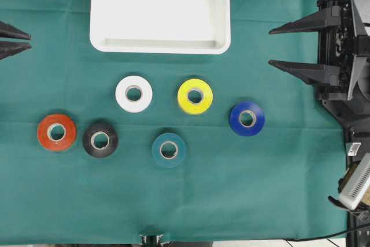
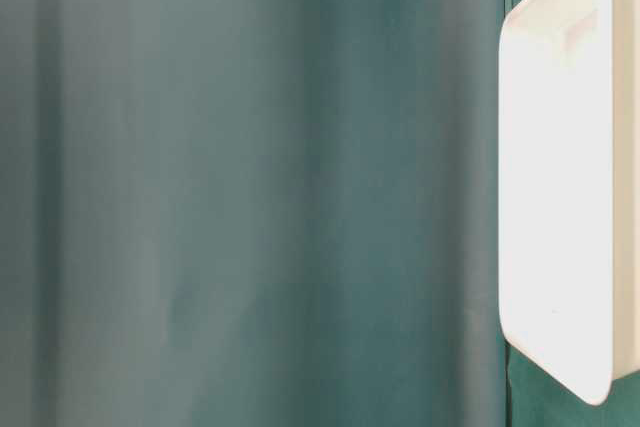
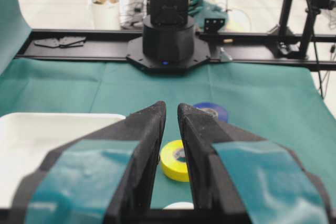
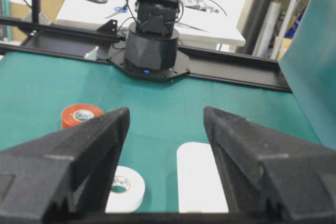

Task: Put the tape alternately from left to right into the white case.
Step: 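Move the right gripper inward toward the tape rolls, then lower the open right gripper over the white tape roll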

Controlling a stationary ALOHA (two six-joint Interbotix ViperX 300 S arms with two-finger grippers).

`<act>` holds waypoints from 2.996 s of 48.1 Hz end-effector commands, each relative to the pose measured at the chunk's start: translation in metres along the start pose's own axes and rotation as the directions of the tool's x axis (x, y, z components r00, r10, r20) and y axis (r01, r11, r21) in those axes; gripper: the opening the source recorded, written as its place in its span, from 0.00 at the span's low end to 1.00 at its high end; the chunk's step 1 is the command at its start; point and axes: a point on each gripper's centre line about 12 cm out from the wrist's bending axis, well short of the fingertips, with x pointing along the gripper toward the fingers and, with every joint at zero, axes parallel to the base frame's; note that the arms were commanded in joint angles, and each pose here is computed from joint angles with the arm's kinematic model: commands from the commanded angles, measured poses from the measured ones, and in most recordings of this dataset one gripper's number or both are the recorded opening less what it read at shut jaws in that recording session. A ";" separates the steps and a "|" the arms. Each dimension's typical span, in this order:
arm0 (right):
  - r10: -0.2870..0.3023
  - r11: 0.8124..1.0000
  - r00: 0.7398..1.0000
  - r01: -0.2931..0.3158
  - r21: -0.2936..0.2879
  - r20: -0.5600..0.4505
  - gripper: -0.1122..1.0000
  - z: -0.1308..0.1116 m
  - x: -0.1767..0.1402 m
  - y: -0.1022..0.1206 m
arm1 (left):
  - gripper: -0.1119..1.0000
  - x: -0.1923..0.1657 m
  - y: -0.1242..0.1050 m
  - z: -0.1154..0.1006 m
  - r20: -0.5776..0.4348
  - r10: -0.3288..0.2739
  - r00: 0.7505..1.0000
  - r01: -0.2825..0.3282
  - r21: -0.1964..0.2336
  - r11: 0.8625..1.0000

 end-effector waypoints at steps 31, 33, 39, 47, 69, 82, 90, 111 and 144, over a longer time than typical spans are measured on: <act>-0.019 1.000 0.995 0.020 0.005 -0.094 0.02 -0.024 0.009 -0.004 | 0.12 0.001 -0.003 -0.008 -0.022 -0.012 1.000 0.011 -0.028 1.000; -0.019 1.000 0.995 0.020 0.006 -0.098 0.02 -0.025 0.010 -0.004 | 0.12 0.001 -0.003 -0.009 -0.026 -0.013 1.000 0.012 -0.031 0.999; -0.019 1.000 0.994 0.020 0.005 -0.112 0.02 -0.028 0.012 -0.004 | 0.12 0.001 -0.004 -0.011 -0.032 -0.019 0.999 0.018 -0.030 0.999; -0.019 1.000 0.992 0.020 0.005 -0.127 0.12 -0.033 0.012 -0.004 | 0.35 -0.001 -0.004 -0.019 -0.066 -0.019 0.998 0.017 -0.030 0.999; -0.022 1.000 0.989 0.024 0.015 -0.145 0.85 -0.039 0.011 -0.005 | 0.86 -0.004 -0.004 -0.034 -0.154 -0.020 0.988 0.010 -0.066 0.998; -0.020 0.999 0.976 0.027 0.030 -0.216 0.85 -0.051 0.027 -0.005 | 0.85 -0.004 -0.004 -0.038 -0.186 -0.021 0.982 0.009 -0.067 0.998; -0.019 0.999 0.964 0.030 0.035 -0.264 0.85 -0.058 0.042 -0.005 | 0.85 -0.005 -0.003 -0.040 -0.201 -0.012 0.979 -0.001 -0.066 0.998; -0.068 0.996 0.943 0.082 0.032 -0.325 0.85 -0.068 0.063 -0.019 | 0.85 -0.010 0.025 -0.055 -0.307 0.124 0.944 -0.147 -0.053 0.988; -0.075 0.994 0.918 0.099 0.043 -0.388 0.85 -0.084 0.081 -0.023 | 0.85 0.044 0.026 -0.096 -0.538 0.093 0.838 -0.120 -0.014 0.993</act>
